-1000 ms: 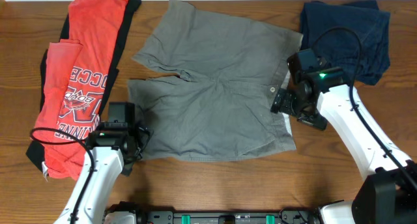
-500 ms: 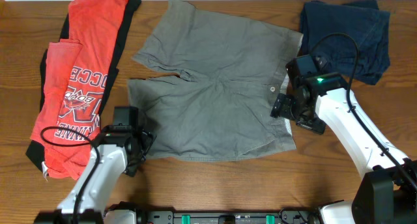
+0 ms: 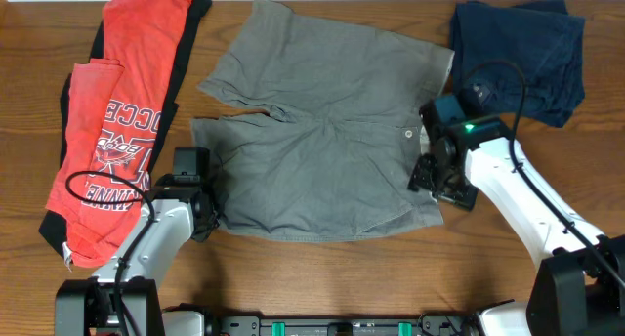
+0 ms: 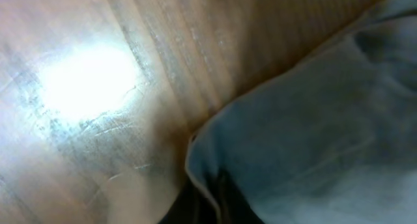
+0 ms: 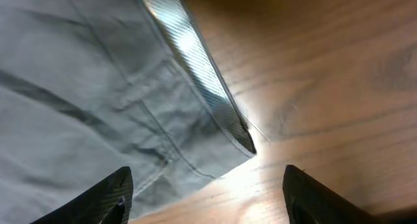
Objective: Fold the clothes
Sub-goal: 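Release the shorts and move both grippers down to the leg hems, then grasp the leg hems and fold them up toward the waistband with both grippers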
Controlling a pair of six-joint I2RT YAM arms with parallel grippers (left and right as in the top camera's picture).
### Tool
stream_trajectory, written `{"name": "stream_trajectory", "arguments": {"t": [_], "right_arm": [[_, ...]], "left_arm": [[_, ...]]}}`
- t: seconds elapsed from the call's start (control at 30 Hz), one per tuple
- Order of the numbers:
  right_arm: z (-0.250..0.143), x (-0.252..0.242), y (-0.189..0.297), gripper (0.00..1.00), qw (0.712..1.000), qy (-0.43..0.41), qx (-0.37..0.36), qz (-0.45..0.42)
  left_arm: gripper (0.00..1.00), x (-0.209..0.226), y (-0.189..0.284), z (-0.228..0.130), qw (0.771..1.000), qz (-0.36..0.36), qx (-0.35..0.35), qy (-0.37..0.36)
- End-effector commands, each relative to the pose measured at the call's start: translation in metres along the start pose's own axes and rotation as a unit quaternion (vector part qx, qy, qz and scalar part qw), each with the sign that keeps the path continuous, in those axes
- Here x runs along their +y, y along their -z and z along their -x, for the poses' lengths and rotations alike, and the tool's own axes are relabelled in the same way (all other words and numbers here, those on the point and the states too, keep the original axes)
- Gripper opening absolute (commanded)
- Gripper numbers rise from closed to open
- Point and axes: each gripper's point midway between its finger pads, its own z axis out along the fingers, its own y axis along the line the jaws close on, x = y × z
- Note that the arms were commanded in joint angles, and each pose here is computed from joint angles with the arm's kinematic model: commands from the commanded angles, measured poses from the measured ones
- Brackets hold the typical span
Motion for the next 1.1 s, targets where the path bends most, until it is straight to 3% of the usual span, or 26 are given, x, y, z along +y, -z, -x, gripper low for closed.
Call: {"name": "stream_trajectory", "arguments": {"t": [0.0,0.57,0.67,0.73,0.8,0.83,1.07], "right_arm": [[-0.016,-0.006,-0.01,0.71,0.999,-0.03,0.019,-0.004],[-0.048,0.005,-0.071,0.65,0.997,-0.04,0.043,0.054],[-0.053,0.001,-0.077,0.54,0.997,-0.038,0.047,0.051],[-0.056,0.0,-0.078,0.41,0.997,-0.036,0.049,0.048],[-0.056,0.0,-0.078,0.21,0.997,-0.035,0.05,0.048],[-0.056,0.0,-0.078,0.04,0.997,-0.036,0.049,0.048],[-0.035,0.004,-0.063,0.01,0.997,-0.034,0.026,0.072]], "left_arm": [[0.06,0.035,-0.019,-0.025,0.997,0.059,0.046,-0.001],[0.06,0.036,-0.019,-0.025,0.997,0.059,0.045,-0.002],[0.06,0.036,-0.019,-0.025,0.997,0.059,0.045,-0.002],[0.06,0.036,-0.019,-0.025,0.997,0.059,0.045,-0.002],[0.06,0.036,-0.019,-0.025,0.997,0.059,0.045,-0.002],[0.06,0.035,-0.019,-0.025,0.997,0.059,0.044,-0.002],[0.06,0.005,0.007,-0.007,0.999,0.006,0.018,-0.039]]}}
